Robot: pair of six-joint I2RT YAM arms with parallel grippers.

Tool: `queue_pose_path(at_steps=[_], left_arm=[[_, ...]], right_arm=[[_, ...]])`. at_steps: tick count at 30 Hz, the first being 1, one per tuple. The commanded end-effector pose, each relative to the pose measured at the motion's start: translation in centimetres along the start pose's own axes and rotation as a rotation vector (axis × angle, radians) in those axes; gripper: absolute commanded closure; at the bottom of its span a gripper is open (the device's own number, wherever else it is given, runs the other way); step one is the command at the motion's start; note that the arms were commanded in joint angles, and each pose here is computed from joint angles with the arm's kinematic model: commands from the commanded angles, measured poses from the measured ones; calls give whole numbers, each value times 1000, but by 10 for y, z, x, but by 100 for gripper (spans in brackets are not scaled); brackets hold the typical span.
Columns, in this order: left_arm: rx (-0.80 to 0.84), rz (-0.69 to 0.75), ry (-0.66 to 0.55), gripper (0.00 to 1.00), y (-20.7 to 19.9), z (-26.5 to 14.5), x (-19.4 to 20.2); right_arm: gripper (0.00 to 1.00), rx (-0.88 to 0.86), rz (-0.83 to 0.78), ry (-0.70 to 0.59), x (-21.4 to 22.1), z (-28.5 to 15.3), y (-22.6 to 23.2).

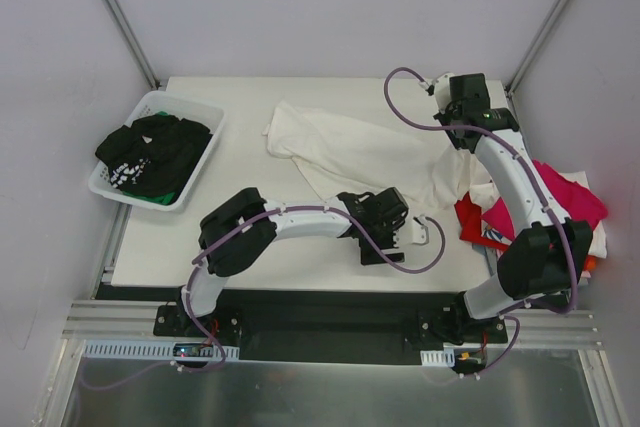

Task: Fold and stack the t-shirts
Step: Flatten out the tshirt

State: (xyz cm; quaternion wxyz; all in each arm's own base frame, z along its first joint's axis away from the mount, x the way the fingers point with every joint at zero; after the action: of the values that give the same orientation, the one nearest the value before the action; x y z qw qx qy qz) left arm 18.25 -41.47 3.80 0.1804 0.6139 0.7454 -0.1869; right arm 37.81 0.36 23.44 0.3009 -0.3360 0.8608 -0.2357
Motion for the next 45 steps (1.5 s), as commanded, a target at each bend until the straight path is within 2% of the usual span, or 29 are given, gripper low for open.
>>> queue_pose_path(at_steps=[1,6,11,19,20,23,26,27,32,36,39,43,45], left_arm=[[-10,2,39,23,0,13,8],[4,6,62,26,-4,13,20],[10,8,98,34,-5,14,37],[17,-8,150,55,-5,15,63],[14,-7,152,60,-3,14,64],[2,-16,168,65,1,12,73],[-9,-31,185,83,8,11,82],[-14,-35,192,100,9,11,86],[-48,-58,189,100,20,-1,92],[-118,-84,96,100,37,-34,73],[-234,-85,-11,100,61,-77,54],[-428,-63,-242,100,91,-165,14],[-516,-66,-319,100,105,-199,5]], right_arm=[[99,31,33,-56,-5,-22,-13],[99,36,31,-63,-3,-27,-14],[99,42,33,-70,-2,-32,-15],[99,51,29,-67,1,-36,-17],[99,53,24,-68,1,-37,-18],[99,63,24,-67,1,-39,-20],[99,74,23,-73,0,-42,-23],[99,76,22,-73,0,-43,-23],[99,85,22,-72,2,-45,-26],[99,89,29,-75,4,-46,-25],[99,98,44,-81,8,-50,-26],[99,101,65,-107,11,-61,-24],[99,96,86,-134,11,-68,-23]])
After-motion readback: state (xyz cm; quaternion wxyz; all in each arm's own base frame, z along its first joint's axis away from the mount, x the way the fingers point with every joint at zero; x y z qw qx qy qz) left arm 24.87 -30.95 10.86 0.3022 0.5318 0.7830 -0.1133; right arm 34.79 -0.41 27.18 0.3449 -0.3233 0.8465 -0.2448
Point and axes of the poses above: each gripper's point midway between its finger pads, its own z axis out along the fingers, its own y axis along the line the jaws close on, x = y × z, the point moved 2 cm from there along -z, back along the fingers, and after that the axes turned 13 degrees about -z, right-handed, at the moved point
